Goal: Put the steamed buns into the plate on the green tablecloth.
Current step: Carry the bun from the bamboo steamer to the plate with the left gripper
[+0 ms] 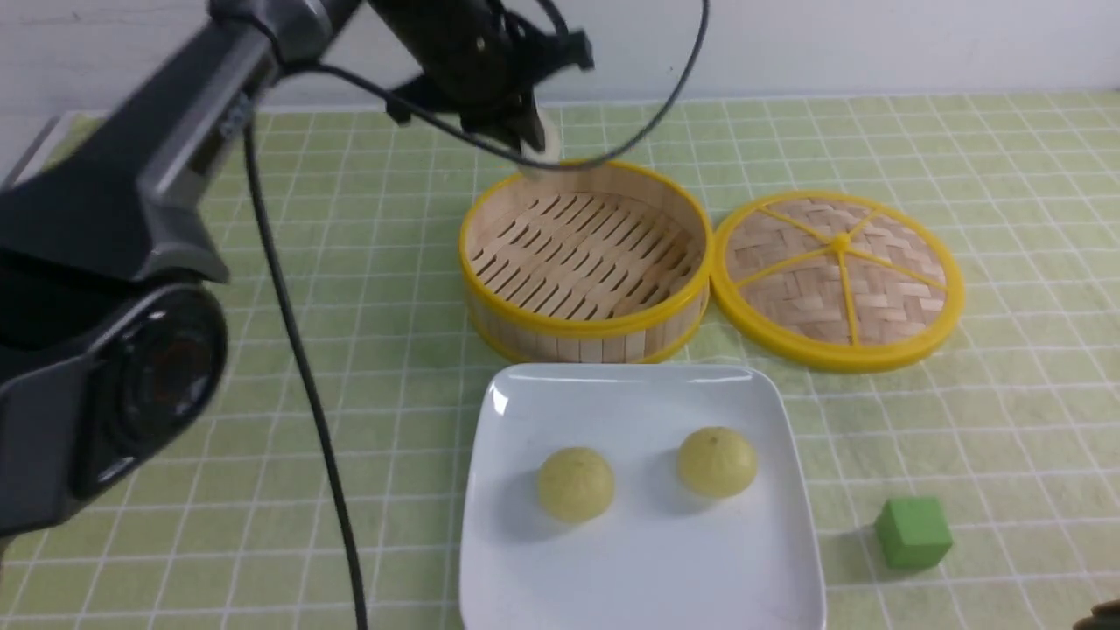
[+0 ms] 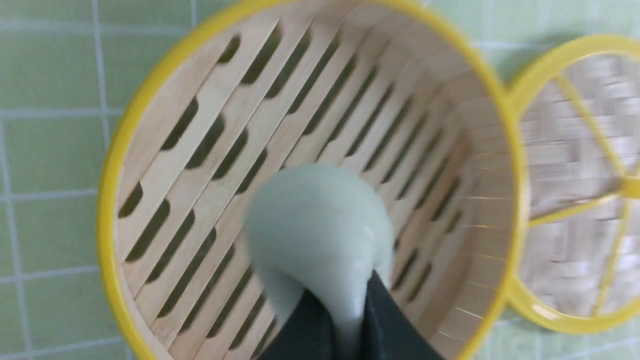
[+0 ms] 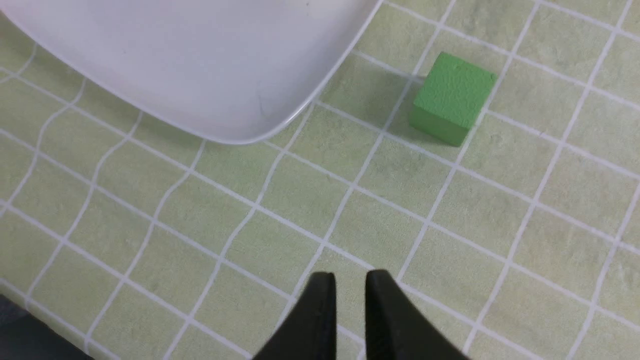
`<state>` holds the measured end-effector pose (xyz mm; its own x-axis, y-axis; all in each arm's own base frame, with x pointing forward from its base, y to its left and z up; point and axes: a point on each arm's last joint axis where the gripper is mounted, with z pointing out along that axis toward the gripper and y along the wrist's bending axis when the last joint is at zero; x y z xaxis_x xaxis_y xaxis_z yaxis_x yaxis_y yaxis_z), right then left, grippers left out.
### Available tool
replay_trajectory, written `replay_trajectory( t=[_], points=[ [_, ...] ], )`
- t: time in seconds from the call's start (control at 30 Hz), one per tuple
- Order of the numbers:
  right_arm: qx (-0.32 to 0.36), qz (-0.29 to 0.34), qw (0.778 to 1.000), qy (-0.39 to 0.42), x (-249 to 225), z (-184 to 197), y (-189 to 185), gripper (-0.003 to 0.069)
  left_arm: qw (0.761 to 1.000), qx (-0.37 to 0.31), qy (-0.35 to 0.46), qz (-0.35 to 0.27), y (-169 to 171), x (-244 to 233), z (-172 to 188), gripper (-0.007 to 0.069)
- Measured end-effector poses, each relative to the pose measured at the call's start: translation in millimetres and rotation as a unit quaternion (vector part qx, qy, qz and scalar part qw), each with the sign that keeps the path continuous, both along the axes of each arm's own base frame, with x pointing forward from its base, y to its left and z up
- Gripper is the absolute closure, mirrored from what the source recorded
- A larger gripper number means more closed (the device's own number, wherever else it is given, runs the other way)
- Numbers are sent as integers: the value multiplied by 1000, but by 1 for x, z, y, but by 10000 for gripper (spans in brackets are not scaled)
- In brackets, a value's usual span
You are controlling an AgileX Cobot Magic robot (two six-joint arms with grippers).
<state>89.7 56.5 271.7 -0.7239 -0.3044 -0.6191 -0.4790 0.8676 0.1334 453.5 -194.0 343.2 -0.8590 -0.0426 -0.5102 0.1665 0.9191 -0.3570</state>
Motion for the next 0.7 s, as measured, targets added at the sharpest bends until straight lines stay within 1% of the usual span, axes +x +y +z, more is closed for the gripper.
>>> replay_trajectory(
  t=[0.03,0.07,0.1,0.13,0.2,0.27,0.3,0.33,0.37,0.4,0.47,0.5,0.53,0.6,0.7],
  points=[
    [-1,0,1000,0,0,0,0,545,999,3,-46,-16,6,-14,36,599],
    [-1,0,1000,0,0,0,0,545,999,4,-45,-16,6,-14,35,599],
    [-1,0,1000,0,0,0,0,544,997,3,-73,-26,11,-30,61,599],
    [-1,0,1000,0,0,0,0,543,996,3,-81,-30,13,-39,71,599],
    [-1,0,1000,0,0,0,0,540,996,14,-81,-46,15,-60,82,599],
    [-1,0,1000,0,0,0,0,538,995,23,-74,-59,14,-73,83,599],
    [0,0,1000,0,0,0,0,537,994,40,-61,-76,15,-92,81,599],
    [0,0,1000,0,0,0,0,537,995,45,-51,-80,14,-94,75,599],
    [0,0,1000,0,0,0,0,535,993,67,-22,-98,13,-114,62,599],
    [0,0,1000,0,0,0,0,535,992,75,-14,-104,13,-123,58,599],
    [0,0,1000,-1,0,0,0,533,987,99,27,-123,11,-146,35,599],
    [0,0,1000,-1,0,0,0,533,986,101,32,-125,11,-148,33,599],
    [0,0,1000,-1,0,0,0,531,981,116,68,-137,9,-164,13,599],
    [1,0,1000,-2,0,0,0,529,973,133,113,-151,2,-187,-21,598],
    [1,0,1000,-3,0,0,0,526,968,139,130,-162,-14,-206,-59,598]
  ],
)
